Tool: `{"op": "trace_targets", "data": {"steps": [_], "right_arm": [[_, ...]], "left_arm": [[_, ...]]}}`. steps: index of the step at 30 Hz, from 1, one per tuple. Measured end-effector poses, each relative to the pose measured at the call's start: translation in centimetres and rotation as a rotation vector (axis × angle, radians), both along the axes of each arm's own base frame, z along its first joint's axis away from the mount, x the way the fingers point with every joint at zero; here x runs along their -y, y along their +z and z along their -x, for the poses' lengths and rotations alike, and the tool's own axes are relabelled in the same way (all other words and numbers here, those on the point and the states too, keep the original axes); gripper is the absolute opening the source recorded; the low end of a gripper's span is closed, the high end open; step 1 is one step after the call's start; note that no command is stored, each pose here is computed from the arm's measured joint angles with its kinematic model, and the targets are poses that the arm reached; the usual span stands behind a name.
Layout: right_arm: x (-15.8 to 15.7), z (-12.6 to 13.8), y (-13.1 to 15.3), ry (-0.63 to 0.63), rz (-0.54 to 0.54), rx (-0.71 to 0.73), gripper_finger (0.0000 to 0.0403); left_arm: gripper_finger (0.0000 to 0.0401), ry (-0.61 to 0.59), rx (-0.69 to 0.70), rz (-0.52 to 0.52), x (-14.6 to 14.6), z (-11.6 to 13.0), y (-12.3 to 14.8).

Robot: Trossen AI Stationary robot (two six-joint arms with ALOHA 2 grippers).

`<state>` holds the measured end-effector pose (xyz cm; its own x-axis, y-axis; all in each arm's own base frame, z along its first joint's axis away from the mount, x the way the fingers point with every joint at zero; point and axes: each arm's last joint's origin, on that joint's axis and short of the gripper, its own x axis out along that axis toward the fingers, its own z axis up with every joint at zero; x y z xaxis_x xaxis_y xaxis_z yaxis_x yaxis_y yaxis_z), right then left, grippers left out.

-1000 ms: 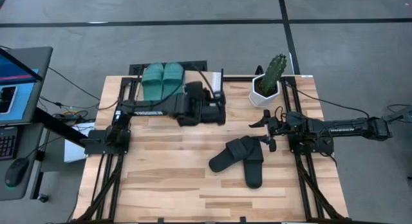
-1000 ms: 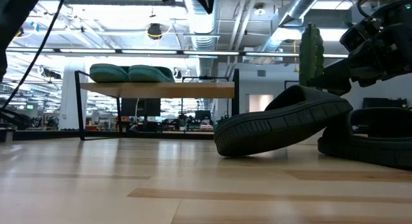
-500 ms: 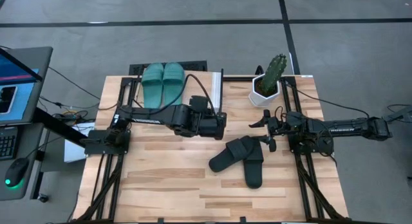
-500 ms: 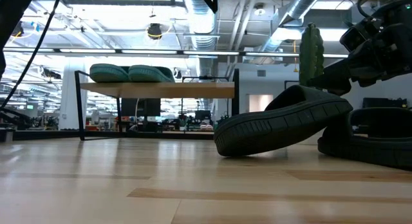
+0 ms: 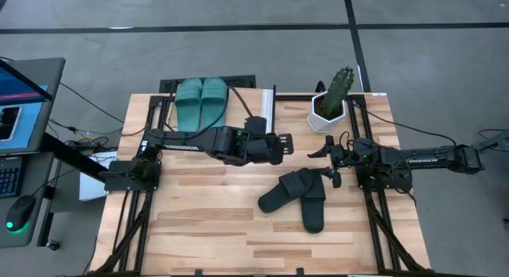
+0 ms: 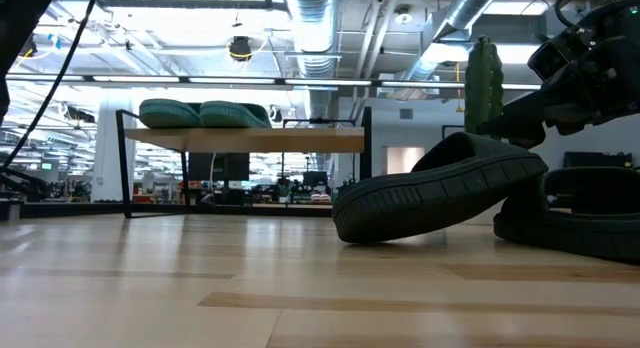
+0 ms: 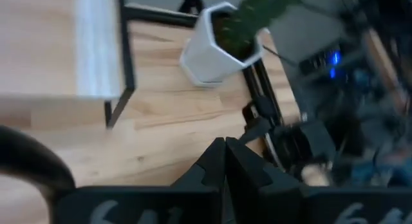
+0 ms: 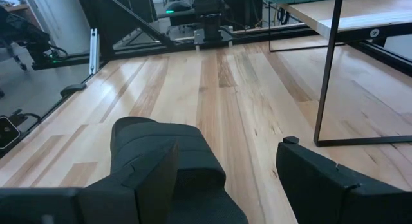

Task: Pick and place slides into the shelf
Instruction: Put the left black slide on the shelf

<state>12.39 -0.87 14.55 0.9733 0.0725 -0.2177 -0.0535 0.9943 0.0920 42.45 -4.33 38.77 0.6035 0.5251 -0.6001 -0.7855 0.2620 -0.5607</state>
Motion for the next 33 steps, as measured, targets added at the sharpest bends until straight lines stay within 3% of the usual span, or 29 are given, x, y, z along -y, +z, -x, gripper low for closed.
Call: {"op": "trace_targets", "data": {"steps": [2, 5, 7, 9, 12, 15, 18, 21, 26, 28, 31, 33], "right_arm": [[0.0, 0.0, 0.0, 0.005, 0.048, 0.006, 0.0249], [0.3, 0.0, 0.1, 0.009, 0.283, 0.020, 0.0249], [0.3, 0.0, 0.0, 0.017, 0.383, 0.014, 0.0249], [0.3, 0.0, 0.0, 0.026, 0.420, 0.017, 0.0249], [0.2, 0.0, 0.0, 0.031, 0.402, 0.018, 0.0249], [0.0, 0.0, 0.0, 0.024, 0.301, 0.016, 0.0249], [-0.2, 0.0, 0.1, 0.005, 0.125, 0.015, 0.0249], [-0.4, -0.1, 0.4, 0.005, 0.043, 0.049, 0.0249], [-1.1, -0.2, 1.3, 0.096, 0.000, 0.138, 0.0249], [-1.4, -0.2, 1.9, 0.141, -0.003, 0.198, 0.0249], [-1.9, -0.2, 2.7, 0.192, -0.010, 0.275, 0.0249], [-2.2, -0.1, 3.1, 0.214, -0.026, 0.316, 0.0249]], "left_arm": [[0.0000, -0.118, -0.058, -0.078, 0.1, -0.2, 0.2], [0.0000, -0.443, -0.245, -0.167, 0.9, 0.0, -0.2], [0.0000, -0.706, -0.343, -0.114, 2.0, 0.6, -0.8], [0.0000, -0.880, -0.376, 0.039, 3.1, 1.3, -1.3], [0.0000, -0.952, -0.356, 0.230, 4.5, 1.8, -1.4], [0.0000, -0.927, -0.310, 0.199, 4.9, 1.4, -1.1], [0.0000, -1.002, -0.245, 0.034, 4.2, 0.8, -0.1], [0.0000, -1.076, -0.221, -0.236, 4.2, 1.7, 2.0], [0.0000, -1.113, -0.155, -0.875, 7.1, 7.3, 9.1], [0.0000, -1.205, -0.080, -1.056, 8.2, 9.9, 11.5], [0.0000, -1.355, 0.049, -1.141, 8.0, 13.0, 13.7], [0.0000, -1.349, 0.068, -1.123, 6.7, 14.6, 14.6]]}}
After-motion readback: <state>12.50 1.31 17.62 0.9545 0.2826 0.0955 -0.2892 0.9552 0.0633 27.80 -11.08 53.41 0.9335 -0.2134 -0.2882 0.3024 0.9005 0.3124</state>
